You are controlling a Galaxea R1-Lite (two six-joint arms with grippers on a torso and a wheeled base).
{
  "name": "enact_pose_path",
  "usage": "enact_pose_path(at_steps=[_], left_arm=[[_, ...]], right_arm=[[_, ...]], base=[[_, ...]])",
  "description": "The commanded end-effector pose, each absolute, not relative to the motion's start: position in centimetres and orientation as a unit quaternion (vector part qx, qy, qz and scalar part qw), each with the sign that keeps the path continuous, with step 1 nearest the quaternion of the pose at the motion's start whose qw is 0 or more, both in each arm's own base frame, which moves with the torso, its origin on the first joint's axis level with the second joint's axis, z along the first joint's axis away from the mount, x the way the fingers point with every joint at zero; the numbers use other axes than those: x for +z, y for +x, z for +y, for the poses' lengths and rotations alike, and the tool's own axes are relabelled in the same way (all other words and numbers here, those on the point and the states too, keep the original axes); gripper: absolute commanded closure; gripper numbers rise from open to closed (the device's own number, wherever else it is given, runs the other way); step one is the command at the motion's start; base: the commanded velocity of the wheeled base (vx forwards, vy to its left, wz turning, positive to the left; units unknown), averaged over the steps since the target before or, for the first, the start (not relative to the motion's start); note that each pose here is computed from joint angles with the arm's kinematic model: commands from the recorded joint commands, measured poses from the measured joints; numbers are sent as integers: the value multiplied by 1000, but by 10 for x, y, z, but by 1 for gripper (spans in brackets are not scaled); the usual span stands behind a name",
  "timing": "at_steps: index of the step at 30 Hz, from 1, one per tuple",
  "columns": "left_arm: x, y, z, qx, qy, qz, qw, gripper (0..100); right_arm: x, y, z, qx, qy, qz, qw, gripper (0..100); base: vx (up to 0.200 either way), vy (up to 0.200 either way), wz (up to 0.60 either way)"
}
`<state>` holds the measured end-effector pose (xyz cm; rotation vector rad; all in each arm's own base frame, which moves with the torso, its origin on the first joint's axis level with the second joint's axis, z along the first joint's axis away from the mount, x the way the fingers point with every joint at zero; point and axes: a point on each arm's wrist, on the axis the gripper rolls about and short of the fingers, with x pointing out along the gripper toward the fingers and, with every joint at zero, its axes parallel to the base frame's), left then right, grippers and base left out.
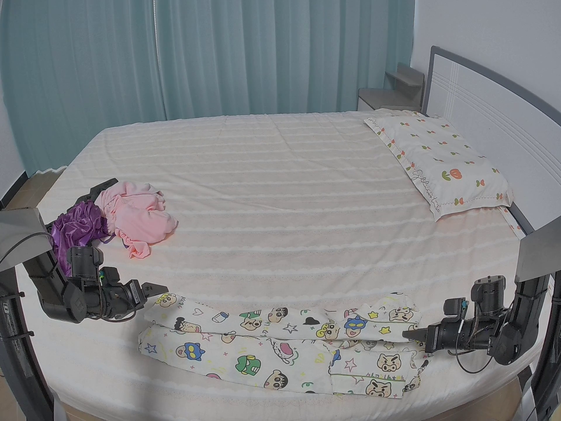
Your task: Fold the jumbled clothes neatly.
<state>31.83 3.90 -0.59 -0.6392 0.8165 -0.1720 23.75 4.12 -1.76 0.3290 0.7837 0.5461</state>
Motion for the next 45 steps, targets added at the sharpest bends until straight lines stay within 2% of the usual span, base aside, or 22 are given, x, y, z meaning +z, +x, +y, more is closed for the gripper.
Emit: enact_pose_path(at_steps=[1,9,13,16,19,28,38,45], left_arm=[[-6,319,40,-81,-306,389,865,0],[16,322,43,-61,-360,361,858,0],[40,322,42,-33,-460,335,822,0],[43,322,42,-28,-476,333,813,0],[41,323,43,-25,-496,336,801,0],[27,325,43,-28,-494,333,803,0],[22,324,43,-25,-494,337,801,0],[22,324,43,-25,-494,337,801,0]], right_arm=[[-22,236,40,257,159,385,872,0],[-3,220,28,241,163,366,884,0],[24,221,28,248,151,308,906,0],[30,225,29,248,147,294,911,0],[35,252,49,264,126,268,918,0],[5,312,116,286,89,325,897,0],[-26,332,125,274,84,381,879,0],[-32,335,132,281,79,381,877,0]], base=[[0,0,0],[0,0,0],[0,0,0],[0,0,0],[0,0,0],[0,0,0],[0,0,0],[0,0,0]])
